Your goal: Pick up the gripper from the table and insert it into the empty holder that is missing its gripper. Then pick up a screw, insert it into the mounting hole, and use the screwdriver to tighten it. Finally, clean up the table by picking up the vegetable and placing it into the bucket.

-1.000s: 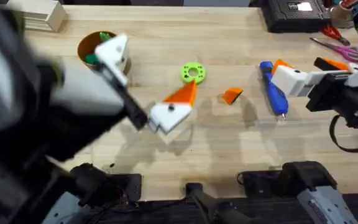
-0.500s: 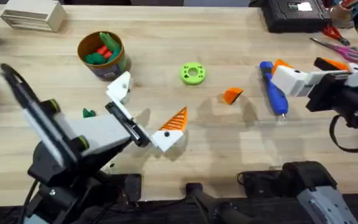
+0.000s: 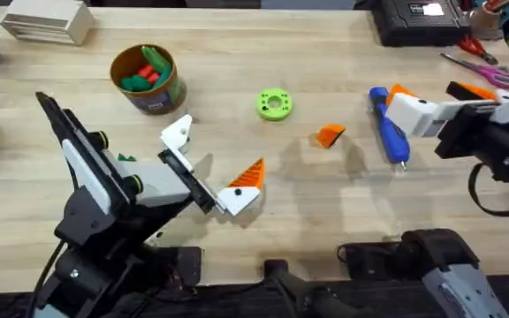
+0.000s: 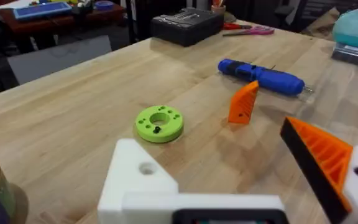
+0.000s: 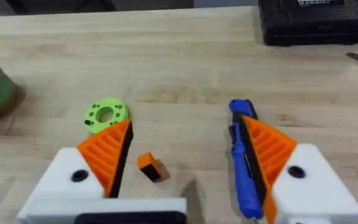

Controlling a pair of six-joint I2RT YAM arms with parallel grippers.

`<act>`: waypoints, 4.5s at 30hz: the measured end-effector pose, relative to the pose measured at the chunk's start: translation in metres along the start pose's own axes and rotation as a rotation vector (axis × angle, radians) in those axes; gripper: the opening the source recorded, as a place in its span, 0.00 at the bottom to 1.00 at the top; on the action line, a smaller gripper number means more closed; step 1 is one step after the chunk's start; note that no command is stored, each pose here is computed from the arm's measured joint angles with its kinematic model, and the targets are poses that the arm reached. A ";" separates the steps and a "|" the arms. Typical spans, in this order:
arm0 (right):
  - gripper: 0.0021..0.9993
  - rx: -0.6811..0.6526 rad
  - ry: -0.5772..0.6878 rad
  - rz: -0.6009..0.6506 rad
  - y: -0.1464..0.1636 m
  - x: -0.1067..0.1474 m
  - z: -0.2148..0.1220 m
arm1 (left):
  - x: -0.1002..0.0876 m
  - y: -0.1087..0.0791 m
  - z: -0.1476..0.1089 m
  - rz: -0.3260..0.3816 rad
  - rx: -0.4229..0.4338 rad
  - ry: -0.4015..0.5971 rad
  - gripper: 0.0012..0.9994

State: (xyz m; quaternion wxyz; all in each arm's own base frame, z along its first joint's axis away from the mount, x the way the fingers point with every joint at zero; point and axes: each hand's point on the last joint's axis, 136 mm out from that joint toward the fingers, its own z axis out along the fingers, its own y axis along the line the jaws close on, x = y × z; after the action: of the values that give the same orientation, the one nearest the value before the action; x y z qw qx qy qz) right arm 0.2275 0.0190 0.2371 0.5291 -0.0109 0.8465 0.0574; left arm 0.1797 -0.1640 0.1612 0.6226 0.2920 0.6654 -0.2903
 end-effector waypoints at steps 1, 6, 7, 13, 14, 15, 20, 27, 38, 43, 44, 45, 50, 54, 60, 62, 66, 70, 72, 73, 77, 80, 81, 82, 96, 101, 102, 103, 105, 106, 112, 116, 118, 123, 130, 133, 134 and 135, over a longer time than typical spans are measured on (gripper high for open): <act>0.99 0.000 0.000 0.000 0.000 0.000 0.000 | 0.000 0.000 0.000 0.000 0.000 0.000 0.99; 0.99 0.000 0.000 0.000 0.000 0.000 0.000 | 0.000 0.000 0.000 0.000 0.000 0.000 0.99; 0.99 0.000 0.000 0.000 0.000 0.000 0.000 | 0.000 0.000 0.000 0.000 0.000 0.000 0.99; 0.99 0.000 0.000 0.000 0.000 0.000 0.000 | 0.000 0.000 0.000 0.000 0.000 0.000 0.99; 0.99 0.000 0.000 0.000 0.000 0.000 0.000 | 0.000 0.000 0.000 0.000 0.000 0.000 0.99; 0.99 0.000 0.000 0.000 0.000 0.000 0.000 | 0.000 0.000 0.000 0.000 0.000 0.000 0.99; 0.99 0.000 0.000 0.000 0.000 0.000 0.000 | 0.000 0.000 0.000 0.000 0.000 -0.001 0.99; 0.99 0.003 -0.005 0.000 -0.001 -0.001 0.000 | 0.000 0.003 0.000 0.001 -0.016 0.000 0.99; 0.99 -0.129 0.236 -0.005 0.021 0.036 0.026 | 0.000 -0.008 0.000 -0.035 0.044 -0.001 0.99; 0.99 -0.223 0.487 -0.164 0.044 0.056 0.031 | -0.001 -0.010 0.000 -0.038 0.060 -0.001 0.99; 0.99 -0.240 0.567 -0.276 0.053 0.055 0.039 | -0.001 -0.011 0.000 -0.038 0.063 -0.001 0.99; 0.99 -0.239 0.587 -0.306 0.055 0.056 0.045 | -0.001 -0.011 0.000 -0.038 0.063 -0.001 0.99; 0.99 -0.241 0.710 -0.372 0.057 0.079 0.065 | -0.001 -0.011 0.000 -0.040 0.064 -0.001 0.99; 0.99 -0.231 0.803 -0.385 0.054 0.099 0.077 | -0.001 -0.011 0.000 -0.041 0.064 -0.001 0.99; 0.87 -0.228 0.856 -0.387 0.054 0.114 0.097 | -0.001 -0.011 0.000 -0.041 0.064 -0.001 0.99; 0.76 -0.229 0.858 -0.390 0.054 0.115 0.100 | -0.001 -0.011 0.000 -0.041 0.064 -0.001 0.99; 0.58 -0.231 0.858 -0.395 0.054 0.116 0.101 | -0.001 -0.011 0.000 -0.041 0.064 -0.001 0.99; 0.05 -0.233 0.850 -0.403 0.054 0.115 0.103 | -0.001 -0.011 0.000 -0.041 0.064 -0.001 0.99; 0.01 -0.234 0.848 -0.407 0.054 0.114 0.103 | -0.001 -0.011 0.000 -0.041 0.064 -0.001 0.99; 0.01 -0.234 0.848 -0.408 0.054 0.114 0.103 | -0.001 -0.011 0.000 -0.041 0.064 -0.001 0.99; 0.01 -0.234 0.847 -0.409 0.053 0.110 0.091 | -0.001 -0.011 0.000 -0.041 0.064 -0.001 0.99; 0.01 -0.232 0.759 -0.409 0.055 0.086 0.077 | -0.001 -0.011 0.000 -0.041 0.064 -0.001 0.99; 0.01 -0.214 0.612 -0.382 0.054 0.052 0.059 | -0.001 -0.011 0.000 -0.041 0.064 -0.001 0.99; 0.01 -0.205 0.558 -0.363 0.052 0.040 0.051 | -0.001 -0.011 0.000 -0.041 0.064 -0.001 0.99; 0.01 -0.675 0.274 0.065 0.122 0.038 0.028 | -0.001 -0.011 0.000 -0.041 0.064 -0.001 0.99; 0.01 -0.854 0.372 0.316 0.146 0.056 0.041 | -0.001 -0.011 0.000 -0.041 0.064 -0.001 0.99; 0.01 -0.883 0.394 0.354 0.151 0.056 0.042 | -0.001 -0.011 0.000 -0.041 0.064 -0.001 0.99; 0.01 -0.915 0.411 0.387 0.156 0.054 0.043 | -0.001 -0.011 0.000 -0.041 0.064 -0.001 0.99; 0.01 -0.979 0.445 0.429 0.167 0.051 0.043 | -0.001 -0.011 0.000 -0.041 0.064 -0.001 0.99; 0.01 -1.009 0.469 0.448 0.173 0.051 0.043 | -0.001 -0.011 0.000 -0.041 0.065 -0.001 0.99; 0.01 -1.129 0.696 0.564 0.208 0.071 0.039 | -0.001 -0.015 -0.001 -0.041 0.090 -0.001 0.99; 0.01 -1.166 0.787 0.604 0.221 0.079 0.036 | -0.001 -0.025 -0.002 -0.040 0.144 0.000 0.99; 0.01 -1.172 0.808 0.619 0.224 0.080 0.037 | -0.001 -0.028 -0.002 -0.040 0.165 0.000 0.99; 0.01 -1.170 0.831 0.650 0.225 0.081 0.041 | -0.001 -0.033 -0.003 -0.040 0.195 0.001 0.99; 0.01 -1.213 0.805 0.637 0.233 0.071 0.037 | -0.001 -0.035 -0.004 -0.043 0.207 0.002 0.99; 0.01 -1.224 0.799 0.639 0.235 0.067 0.036 | -0.001 -0.037 -0.004 -0.043 0.214 0.002 0.99; 0.01 -1.223 0.802 0.645 0.235 0.067 0.036 | -0.001 -0.037 -0.004 -0.043 0.215 0.002 0.99; 0.01 -1.221 0.805 0.649 0.235 0.067 0.036 | -0.001 -0.037 -0.004 -0.043 0.215 0.002 0.99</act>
State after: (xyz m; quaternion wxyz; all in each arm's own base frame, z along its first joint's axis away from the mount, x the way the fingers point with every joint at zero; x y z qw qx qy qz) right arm 0.2113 0.2594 0.1818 0.0401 -0.0716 0.7524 0.6536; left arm 0.1496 -0.1853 0.1630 0.5806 0.3430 0.6372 -0.3731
